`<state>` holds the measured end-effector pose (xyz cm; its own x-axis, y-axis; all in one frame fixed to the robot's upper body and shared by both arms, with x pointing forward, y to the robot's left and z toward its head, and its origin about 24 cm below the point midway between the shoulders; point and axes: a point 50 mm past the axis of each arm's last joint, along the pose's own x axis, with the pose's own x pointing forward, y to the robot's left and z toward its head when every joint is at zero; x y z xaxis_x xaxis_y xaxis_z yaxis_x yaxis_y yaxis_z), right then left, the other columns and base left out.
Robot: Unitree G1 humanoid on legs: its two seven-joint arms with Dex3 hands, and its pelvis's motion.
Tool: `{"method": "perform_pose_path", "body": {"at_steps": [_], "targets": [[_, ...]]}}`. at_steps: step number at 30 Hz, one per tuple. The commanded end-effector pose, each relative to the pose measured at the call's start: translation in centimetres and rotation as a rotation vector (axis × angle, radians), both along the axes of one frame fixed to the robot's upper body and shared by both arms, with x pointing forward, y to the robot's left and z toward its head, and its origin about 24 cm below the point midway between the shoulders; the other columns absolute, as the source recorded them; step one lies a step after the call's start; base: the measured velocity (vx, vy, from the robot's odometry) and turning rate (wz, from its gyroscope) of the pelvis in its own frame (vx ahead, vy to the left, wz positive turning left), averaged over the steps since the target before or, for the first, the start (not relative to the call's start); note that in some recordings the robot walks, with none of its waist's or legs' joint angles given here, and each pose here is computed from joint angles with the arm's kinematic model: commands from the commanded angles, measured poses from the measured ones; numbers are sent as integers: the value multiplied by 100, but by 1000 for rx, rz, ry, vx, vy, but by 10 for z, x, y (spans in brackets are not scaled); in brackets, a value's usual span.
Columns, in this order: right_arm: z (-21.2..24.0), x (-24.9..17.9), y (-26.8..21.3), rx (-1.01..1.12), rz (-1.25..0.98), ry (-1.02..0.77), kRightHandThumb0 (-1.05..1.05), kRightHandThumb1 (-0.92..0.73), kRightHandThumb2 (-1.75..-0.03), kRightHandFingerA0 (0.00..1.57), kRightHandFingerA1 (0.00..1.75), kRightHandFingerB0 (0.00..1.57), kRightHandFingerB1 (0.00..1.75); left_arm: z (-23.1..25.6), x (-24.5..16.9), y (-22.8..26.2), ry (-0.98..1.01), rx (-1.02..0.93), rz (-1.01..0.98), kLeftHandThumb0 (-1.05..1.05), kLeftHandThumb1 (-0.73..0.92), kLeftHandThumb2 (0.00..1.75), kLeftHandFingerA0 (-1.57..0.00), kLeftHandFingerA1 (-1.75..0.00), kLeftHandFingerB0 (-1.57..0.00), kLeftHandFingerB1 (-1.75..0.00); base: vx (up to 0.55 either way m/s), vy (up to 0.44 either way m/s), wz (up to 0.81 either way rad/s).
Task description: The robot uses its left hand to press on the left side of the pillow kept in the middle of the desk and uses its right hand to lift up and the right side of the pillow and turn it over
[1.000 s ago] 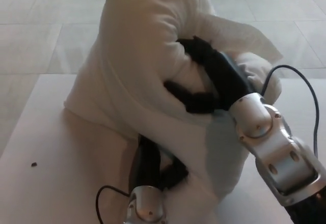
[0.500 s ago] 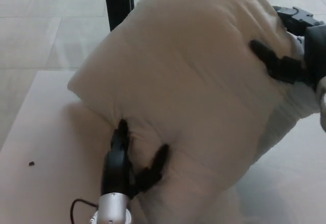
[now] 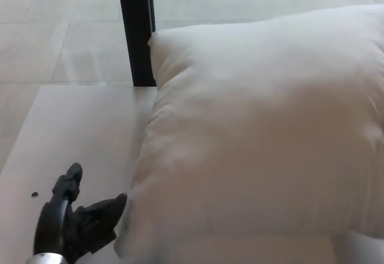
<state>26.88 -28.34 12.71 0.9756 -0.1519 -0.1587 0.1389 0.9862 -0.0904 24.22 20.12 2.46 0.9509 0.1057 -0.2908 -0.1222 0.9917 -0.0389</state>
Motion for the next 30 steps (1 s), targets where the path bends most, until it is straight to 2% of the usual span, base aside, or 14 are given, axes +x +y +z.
{"method": "perform_pose_path", "body": {"at_steps": [1, 3, 5, 11, 14, 15, 18, 19, 22, 26, 27, 28, 29, 30], "targets": [[2, -27, -29, 89, 29, 30, -38, -58, -60, 70, 156, 43, 36, 9, -4, 36, 48, 14, -5, -53, 55, 57, -26, -71, 0, -21, 0, 0, 0], [6, -37, -49, 112, -54, 35, -38, -58, -59, 81, 137, 46, 37, 21, -2, 60, 31, 98, 45, -59, 52, 56, -30, -70, 0, -33, 0, 0, 0], [10, -48, -67, 115, -128, 19, -41, -59, -58, 38, 49, 43, 35, 31, -7, 86, 20, 134, 80, -63, 38, 79, -38, -77, 0, -34, 0, 0, 0], [31, -75, -114, 68, -208, -13, -90, -54, -95, 0, 56, 5, 54, 48, -29, 144, 21, 157, 173, -49, 41, 77, -39, -75, 0, -23, 0, 0, 0], [47, -84, -128, -97, -278, 6, -105, -60, -103, 27, 70, 7, 54, 57, -42, 169, 11, 165, 204, -60, 52, 56, -8, -63, 0, -24, 0, 0, 0], [58, -91, -139, -147, -340, 40, -105, -86, -67, 5, 150, 0, 44, 65, -54, 188, -32, 50, 287, -60, 48, 70, -2, -53, 0, -27, 0, 0, 0], [68, -109, -160, -178, -402, 30, -105, -62, -118, 0, 54, 0, 50, 77, -73, 214, -3, 64, 361, -97, 57, 89, -3, -52, 0, -20, 0, 0, 0], [68, -117, -170, -178, -416, 28, -105, -90, -78, 0, 68, 0, 52, 82, -80, 221, -18, 36, 406, -95, 56, 93, 0, -38, 0, -24, 0, 0, 0], [67, -137, -187, -172, -489, 67, -105, -92, -77, 0, 48, 0, 39, 90, -97, 241, -32, 4, 532, -100, 60, 64, 0, -63, 0, -26, 0, 0, 0], [49, -183, -218, -56, -736, 132, -105, -92, -76, 0, 17, 0, 0, 80, -123, 270, -59, -68, 766, -100, 56, 97, 0, -43, 0, -27, 0, 0, 0], [40, -196, -222, -1, -803, 104, -105, -92, -69, 0, 74, 0, 22, 70, -130, 272, -43, -67, 793, -100, 58, 98, 0, -67, 0, -27, 0, 0, 0], [31, -204, -226, 9, -866, 83, -105, -53, -123, 8, 98, 92, 145, 63, -133, 272, -41, -75, 828, -96, 61, 61, 0, -54, 0, -27, 0, 0, 0], [27, -207, -228, 12, -891, 75, -105, -53, -123, 8, 98, 92, 145, 61, -134, 272, -40, -79, 842, -96, 61, 61, 0, -54, 0, -27, 0, 0, 0], [11, -218, -232, 84, -971, 58, -105, -90, -65, 0, 84, 0, 48, 47, -141, 269, -16, -113, 873, -93, 65, 62, 0, -86, 0, -23, 0, 0, 0]]}}
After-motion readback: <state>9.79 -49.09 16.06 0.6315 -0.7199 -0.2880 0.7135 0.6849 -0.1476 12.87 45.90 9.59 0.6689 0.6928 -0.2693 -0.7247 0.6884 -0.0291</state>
